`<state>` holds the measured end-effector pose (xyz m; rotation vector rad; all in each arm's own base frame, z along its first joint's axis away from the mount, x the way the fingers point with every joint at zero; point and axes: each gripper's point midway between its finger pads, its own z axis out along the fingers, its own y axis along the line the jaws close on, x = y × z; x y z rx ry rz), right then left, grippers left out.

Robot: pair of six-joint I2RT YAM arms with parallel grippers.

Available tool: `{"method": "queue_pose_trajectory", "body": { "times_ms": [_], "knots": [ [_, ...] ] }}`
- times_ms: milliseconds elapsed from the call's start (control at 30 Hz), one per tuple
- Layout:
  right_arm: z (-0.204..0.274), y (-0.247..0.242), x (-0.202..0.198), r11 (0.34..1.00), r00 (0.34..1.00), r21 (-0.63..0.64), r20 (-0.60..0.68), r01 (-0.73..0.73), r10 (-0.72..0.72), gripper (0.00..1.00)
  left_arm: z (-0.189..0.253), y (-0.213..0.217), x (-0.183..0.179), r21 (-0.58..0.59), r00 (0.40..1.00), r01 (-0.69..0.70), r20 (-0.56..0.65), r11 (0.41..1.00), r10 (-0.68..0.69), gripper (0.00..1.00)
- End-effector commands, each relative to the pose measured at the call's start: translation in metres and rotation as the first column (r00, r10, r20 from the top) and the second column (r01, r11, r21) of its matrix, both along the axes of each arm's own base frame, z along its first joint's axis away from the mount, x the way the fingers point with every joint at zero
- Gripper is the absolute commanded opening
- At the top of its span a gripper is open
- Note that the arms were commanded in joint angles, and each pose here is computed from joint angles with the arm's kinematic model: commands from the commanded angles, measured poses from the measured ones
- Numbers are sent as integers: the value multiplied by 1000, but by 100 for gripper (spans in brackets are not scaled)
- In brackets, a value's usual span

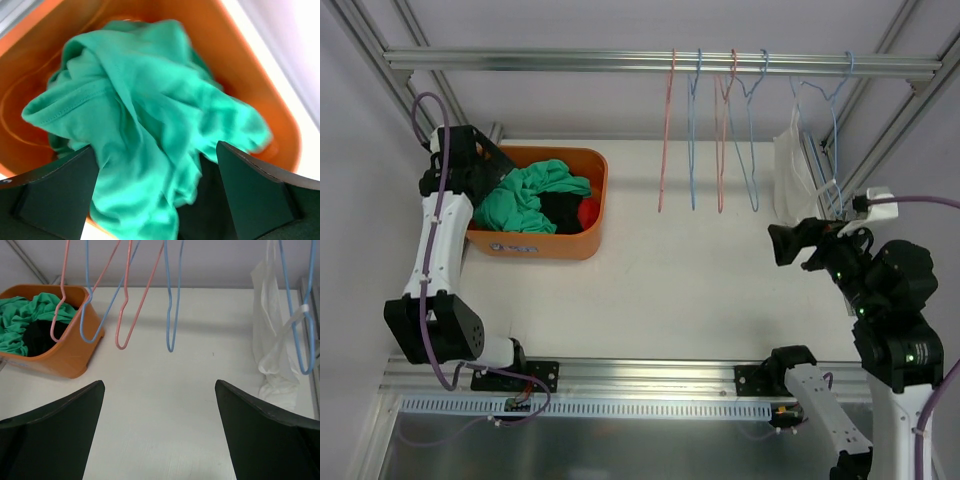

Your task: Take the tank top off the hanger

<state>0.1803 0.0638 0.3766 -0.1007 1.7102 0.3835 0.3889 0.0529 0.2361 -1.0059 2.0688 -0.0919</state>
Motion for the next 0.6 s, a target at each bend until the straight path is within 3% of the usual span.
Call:
{"method": "queue_pose_trajectory", "body": {
  "times_ms": [0,67,233,367,533,567],
  "knots": [
    [13,-19,21,991,994,-81,-34,103,-106,99,88,-27,-3,27,957,175,230,984,-177,99],
    [19,-35,33,975,979,-109,-43,192,-198,99,130,-46,-25,57,904,276,324,959,-280,99],
    [49,-59,62,928,947,-200,-2,314,-321,100,168,-87,-92,170,761,461,430,871,-486,99],
    [52,-91,104,846,890,-340,-53,410,-452,99,143,-121,-153,176,650,602,459,779,-606,99],
    [44,-111,166,807,874,-444,-96,391,-476,86,115,-135,-200,243,566,657,466,713,-680,99],
    [48,-107,174,819,888,-441,-93,368,-449,81,111,-146,-209,241,520,706,462,666,-718,99]
  ]
}}
